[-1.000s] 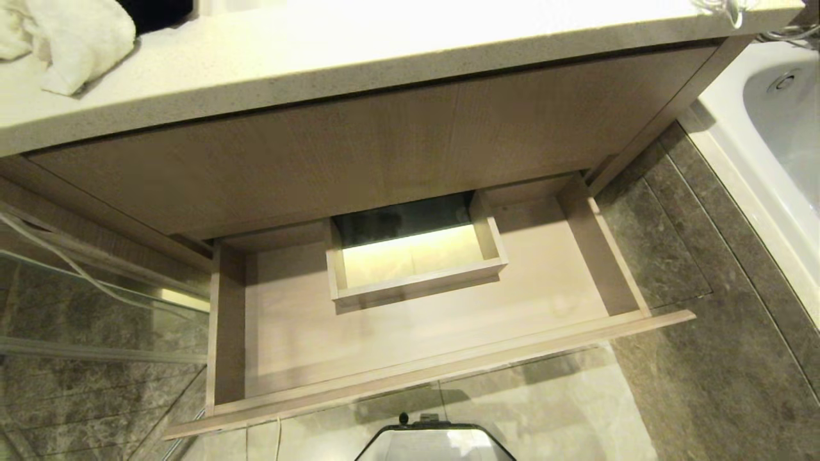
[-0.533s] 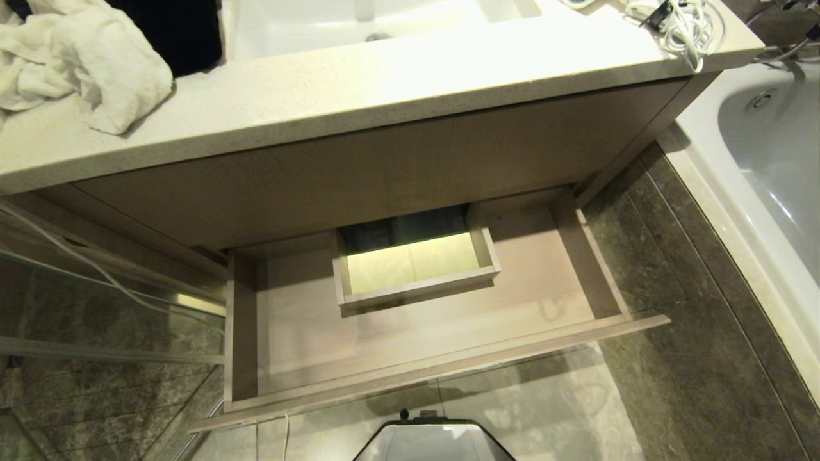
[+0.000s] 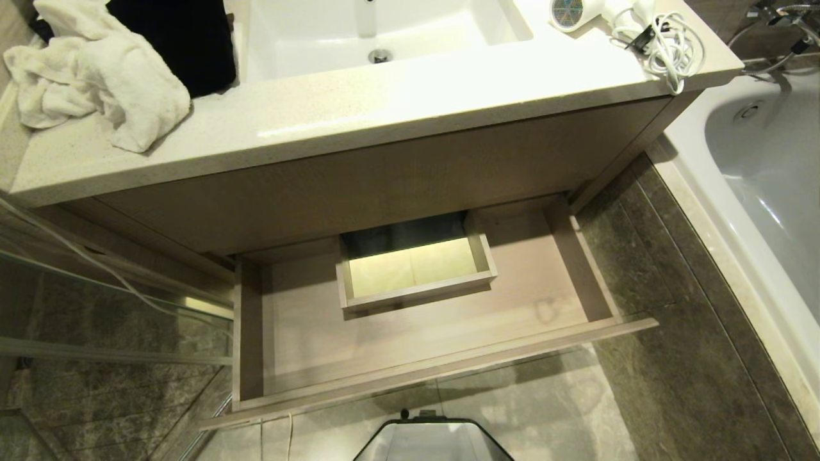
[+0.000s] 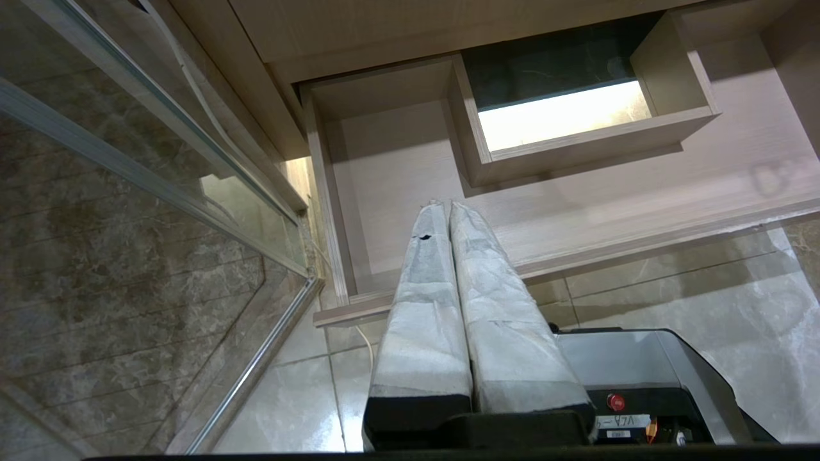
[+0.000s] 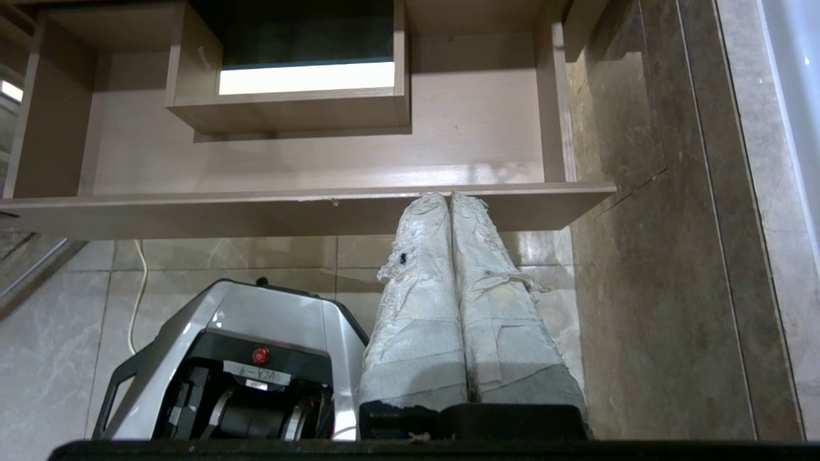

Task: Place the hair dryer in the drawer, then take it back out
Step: Pick up the hairdryer

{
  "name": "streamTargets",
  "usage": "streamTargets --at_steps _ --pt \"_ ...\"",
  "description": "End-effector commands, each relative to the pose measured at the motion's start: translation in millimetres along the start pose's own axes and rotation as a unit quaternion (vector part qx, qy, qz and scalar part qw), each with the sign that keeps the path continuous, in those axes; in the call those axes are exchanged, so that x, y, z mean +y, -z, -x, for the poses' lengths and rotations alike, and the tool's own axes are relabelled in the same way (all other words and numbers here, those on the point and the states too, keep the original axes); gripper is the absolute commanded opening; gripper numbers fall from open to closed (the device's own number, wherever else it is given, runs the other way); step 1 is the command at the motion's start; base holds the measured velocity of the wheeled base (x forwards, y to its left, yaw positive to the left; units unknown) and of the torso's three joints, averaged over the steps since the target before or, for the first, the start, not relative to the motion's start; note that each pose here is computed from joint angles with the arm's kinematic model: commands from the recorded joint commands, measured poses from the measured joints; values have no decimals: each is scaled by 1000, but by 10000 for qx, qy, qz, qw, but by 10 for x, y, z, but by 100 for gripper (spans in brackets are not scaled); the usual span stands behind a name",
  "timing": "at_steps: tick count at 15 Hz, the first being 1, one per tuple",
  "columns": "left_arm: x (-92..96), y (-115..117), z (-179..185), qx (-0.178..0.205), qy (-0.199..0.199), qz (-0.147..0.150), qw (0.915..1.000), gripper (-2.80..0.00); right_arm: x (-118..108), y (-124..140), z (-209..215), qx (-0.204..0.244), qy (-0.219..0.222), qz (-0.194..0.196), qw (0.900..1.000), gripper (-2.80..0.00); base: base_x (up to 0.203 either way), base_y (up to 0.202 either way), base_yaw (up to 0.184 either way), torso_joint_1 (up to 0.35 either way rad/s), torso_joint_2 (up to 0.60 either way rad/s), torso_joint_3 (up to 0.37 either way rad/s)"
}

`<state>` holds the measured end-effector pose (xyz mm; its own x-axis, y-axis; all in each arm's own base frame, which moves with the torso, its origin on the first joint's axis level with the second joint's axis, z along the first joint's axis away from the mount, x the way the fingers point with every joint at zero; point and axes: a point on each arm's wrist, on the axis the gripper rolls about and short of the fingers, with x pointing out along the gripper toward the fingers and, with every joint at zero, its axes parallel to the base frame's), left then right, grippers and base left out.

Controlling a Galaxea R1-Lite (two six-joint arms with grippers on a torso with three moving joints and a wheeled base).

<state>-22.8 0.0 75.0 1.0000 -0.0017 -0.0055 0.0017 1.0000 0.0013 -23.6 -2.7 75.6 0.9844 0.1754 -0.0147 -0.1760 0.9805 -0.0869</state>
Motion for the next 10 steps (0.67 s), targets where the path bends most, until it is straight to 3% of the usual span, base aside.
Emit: streamTargets --at_steps 1,4,10 --pt "0 0 0 -5 1 -1 10000 -280 2 9 29 -195 22 37 9998 -280 0 0 0 0 0 0" --pt "0 0 0 -5 -1 -1 10000 -280 2 9 29 -196 10 52 9998 -280 0 0 0 149 -3 132" --pt "0 4 -1 3 -1 -1 10000 -280 1 9 29 -196 18 53 9998 -280 0 0 0 282 -39 233"
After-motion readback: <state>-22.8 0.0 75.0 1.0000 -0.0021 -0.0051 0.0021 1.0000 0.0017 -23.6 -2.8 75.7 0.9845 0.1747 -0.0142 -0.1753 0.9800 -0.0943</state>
